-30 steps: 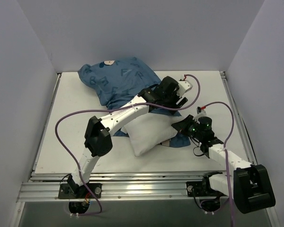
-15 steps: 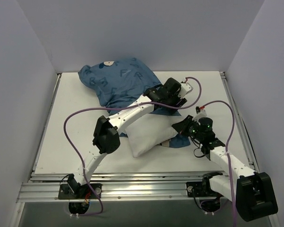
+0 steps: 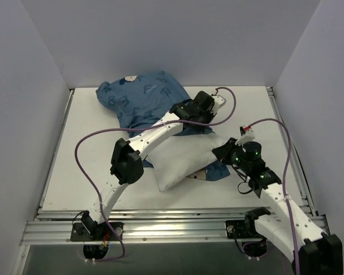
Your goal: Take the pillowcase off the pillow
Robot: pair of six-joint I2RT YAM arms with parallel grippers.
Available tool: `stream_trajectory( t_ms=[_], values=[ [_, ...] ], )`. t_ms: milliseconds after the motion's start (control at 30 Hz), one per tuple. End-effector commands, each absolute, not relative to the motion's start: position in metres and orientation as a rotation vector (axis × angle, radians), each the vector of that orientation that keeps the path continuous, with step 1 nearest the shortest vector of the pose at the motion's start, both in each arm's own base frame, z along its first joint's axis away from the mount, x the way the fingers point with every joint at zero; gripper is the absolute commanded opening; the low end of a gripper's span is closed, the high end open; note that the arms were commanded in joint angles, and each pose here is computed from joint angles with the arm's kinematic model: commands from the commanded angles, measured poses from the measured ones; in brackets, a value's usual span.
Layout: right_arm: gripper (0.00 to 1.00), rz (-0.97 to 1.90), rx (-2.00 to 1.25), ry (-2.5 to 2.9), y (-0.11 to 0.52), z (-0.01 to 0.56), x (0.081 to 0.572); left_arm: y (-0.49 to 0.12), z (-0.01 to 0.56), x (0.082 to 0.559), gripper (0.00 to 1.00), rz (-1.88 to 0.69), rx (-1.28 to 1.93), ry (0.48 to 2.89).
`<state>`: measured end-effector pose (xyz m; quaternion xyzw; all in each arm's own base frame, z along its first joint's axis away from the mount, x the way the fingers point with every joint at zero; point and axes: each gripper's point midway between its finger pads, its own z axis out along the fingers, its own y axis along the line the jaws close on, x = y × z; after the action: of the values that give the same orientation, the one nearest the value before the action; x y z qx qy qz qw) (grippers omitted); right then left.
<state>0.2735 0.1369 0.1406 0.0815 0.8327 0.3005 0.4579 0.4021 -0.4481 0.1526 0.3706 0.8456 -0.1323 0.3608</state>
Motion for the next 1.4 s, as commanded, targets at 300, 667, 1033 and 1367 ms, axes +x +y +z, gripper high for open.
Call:
stream_trajectory(
  t_ms=[300,667,1033,1367],
  values=[
    [0.0,0.815,0.024,1.825,0.127,0.284,0.199,-0.191,0.235,0.582,0.02,0.272,0.028,2.024],
    [0.0,0.621,0.096,1.85,0.096,0.302,0.2,-0.148,0.205,0.596,0.02,0.362,-0.012,2.065],
    [0.09,0.321,0.301,2.089,0.07,0.215,0.258,-0.245,0.311,0.497,0.8,-0.201,0.027,1.949],
    [0.76,0.19,0.314,2.091,0.061,0.217,0.295,-0.253,0.312,0.359,0.93,-0.511,0.081,1.936]
  ],
)
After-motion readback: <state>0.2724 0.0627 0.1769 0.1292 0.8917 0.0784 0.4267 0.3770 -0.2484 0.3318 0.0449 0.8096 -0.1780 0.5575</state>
